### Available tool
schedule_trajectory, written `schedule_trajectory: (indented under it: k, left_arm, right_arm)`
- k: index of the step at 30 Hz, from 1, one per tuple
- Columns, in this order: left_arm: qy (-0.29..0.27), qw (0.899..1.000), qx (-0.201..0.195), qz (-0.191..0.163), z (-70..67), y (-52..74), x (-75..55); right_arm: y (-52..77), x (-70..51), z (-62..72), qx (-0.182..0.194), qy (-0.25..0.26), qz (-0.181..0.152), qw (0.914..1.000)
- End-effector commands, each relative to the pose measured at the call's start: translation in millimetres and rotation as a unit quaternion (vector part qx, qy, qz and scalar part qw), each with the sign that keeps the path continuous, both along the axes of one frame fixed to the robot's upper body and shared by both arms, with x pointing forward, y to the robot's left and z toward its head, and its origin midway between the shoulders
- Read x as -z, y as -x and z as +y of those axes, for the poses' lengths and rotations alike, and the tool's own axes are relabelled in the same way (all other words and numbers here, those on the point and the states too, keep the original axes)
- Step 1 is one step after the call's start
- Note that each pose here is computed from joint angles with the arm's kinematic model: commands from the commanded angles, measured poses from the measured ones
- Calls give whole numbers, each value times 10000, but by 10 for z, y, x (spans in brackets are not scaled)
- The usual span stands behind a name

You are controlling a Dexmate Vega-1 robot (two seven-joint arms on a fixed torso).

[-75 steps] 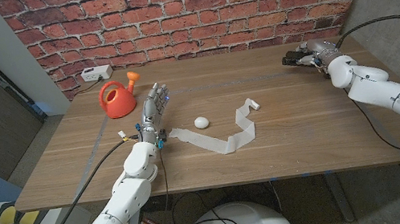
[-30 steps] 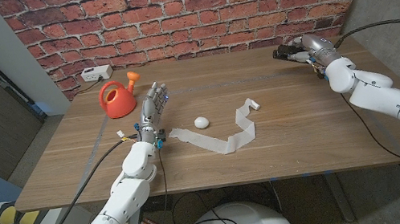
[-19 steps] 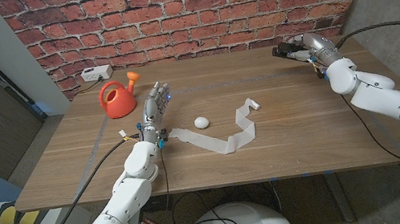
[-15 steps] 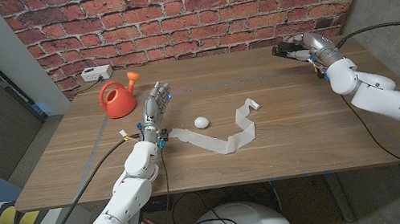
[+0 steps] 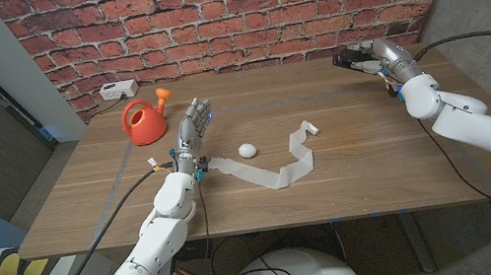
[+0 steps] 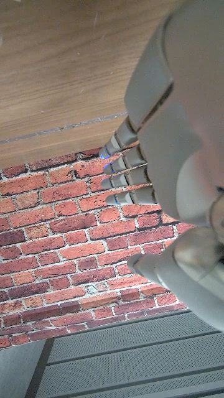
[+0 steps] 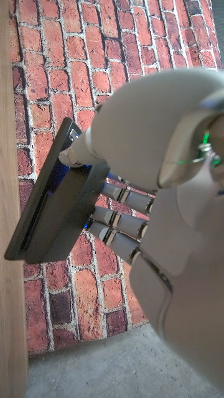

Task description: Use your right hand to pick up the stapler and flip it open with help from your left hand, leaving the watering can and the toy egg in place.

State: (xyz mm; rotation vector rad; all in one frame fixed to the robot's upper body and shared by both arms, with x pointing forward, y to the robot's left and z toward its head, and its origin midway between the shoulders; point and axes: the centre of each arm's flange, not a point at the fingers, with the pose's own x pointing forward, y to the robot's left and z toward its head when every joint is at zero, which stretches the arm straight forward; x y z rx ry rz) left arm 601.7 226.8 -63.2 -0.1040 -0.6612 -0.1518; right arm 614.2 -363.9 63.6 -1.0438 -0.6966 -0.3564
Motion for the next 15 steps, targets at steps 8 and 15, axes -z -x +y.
schedule_trajectory:
  k: [8, 15]
  left_arm:
    - [68, 9999, 126, -91, -30, 40, 11]
    - [65, 9999, 116, -57, -22, 46, 36]
  right_arm:
    - [110, 62, 79, -299, -243, -223, 9990]
    - [124, 91, 68, -298, -337, -253, 9987]
